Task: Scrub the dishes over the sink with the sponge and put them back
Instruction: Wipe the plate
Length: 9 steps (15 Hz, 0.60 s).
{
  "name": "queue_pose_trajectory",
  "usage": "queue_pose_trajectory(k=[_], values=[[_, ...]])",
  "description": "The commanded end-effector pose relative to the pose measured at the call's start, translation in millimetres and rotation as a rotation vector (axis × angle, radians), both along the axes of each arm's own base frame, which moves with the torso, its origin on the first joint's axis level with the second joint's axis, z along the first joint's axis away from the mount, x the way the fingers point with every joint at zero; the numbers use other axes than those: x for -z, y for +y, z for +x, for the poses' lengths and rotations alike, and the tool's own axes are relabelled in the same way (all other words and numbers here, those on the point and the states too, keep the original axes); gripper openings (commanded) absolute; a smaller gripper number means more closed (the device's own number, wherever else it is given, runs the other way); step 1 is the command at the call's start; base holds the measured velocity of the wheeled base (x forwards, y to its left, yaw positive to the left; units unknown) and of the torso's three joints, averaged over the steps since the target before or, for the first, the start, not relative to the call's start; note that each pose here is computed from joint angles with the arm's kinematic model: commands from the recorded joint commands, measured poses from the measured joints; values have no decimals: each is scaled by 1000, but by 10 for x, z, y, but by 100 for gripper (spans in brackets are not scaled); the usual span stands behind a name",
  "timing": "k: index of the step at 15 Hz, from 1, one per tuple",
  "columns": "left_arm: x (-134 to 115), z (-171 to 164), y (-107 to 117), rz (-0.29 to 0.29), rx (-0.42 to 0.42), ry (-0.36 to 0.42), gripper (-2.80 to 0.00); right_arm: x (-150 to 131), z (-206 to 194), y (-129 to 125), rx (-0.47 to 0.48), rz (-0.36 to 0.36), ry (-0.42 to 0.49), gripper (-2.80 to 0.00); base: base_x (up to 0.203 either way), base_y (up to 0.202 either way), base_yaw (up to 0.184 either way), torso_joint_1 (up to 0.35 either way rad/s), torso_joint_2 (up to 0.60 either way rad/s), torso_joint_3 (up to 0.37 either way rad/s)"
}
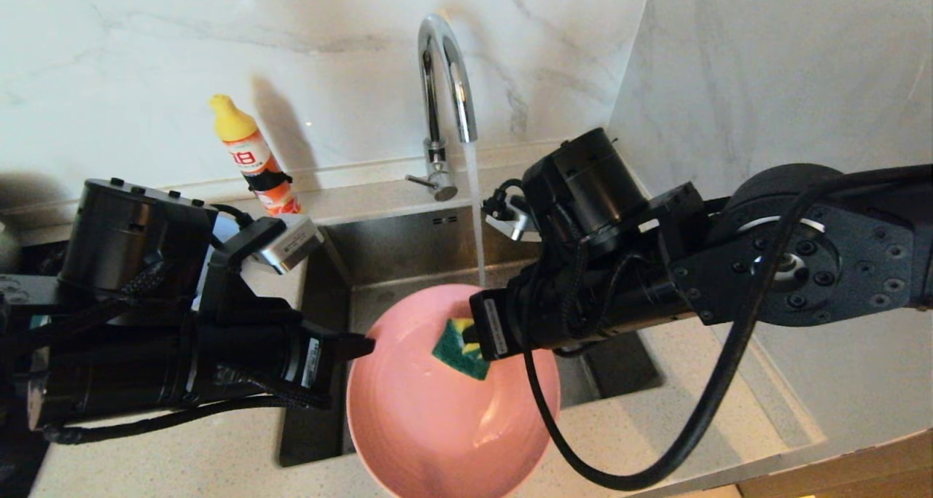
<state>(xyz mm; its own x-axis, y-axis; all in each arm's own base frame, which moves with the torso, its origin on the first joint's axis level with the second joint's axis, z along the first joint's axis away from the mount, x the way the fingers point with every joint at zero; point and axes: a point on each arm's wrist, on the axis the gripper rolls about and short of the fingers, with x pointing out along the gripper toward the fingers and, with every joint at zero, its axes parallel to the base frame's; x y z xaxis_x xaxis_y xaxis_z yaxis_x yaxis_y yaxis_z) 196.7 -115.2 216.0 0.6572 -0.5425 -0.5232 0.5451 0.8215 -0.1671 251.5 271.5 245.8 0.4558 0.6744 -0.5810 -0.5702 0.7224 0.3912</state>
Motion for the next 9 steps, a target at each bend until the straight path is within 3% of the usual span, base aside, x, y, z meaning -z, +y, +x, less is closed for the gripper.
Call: queue_pose_trajectory(k=[1, 6, 9], values=[[-9, -10, 1, -3, 1, -2, -280, 7, 55, 97, -6, 14, -8, -280, 0, 0, 0, 0, 0, 0], [0, 12, -12, -2, 2, 2, -280, -6, -97, 237, -61, 11, -9, -280, 0, 0, 0, 0, 0, 0], [-4, 19, -15, -3, 0, 1, -280, 87, -184, 321, -91, -29, 27, -280, 0, 0, 0, 0, 0, 0]])
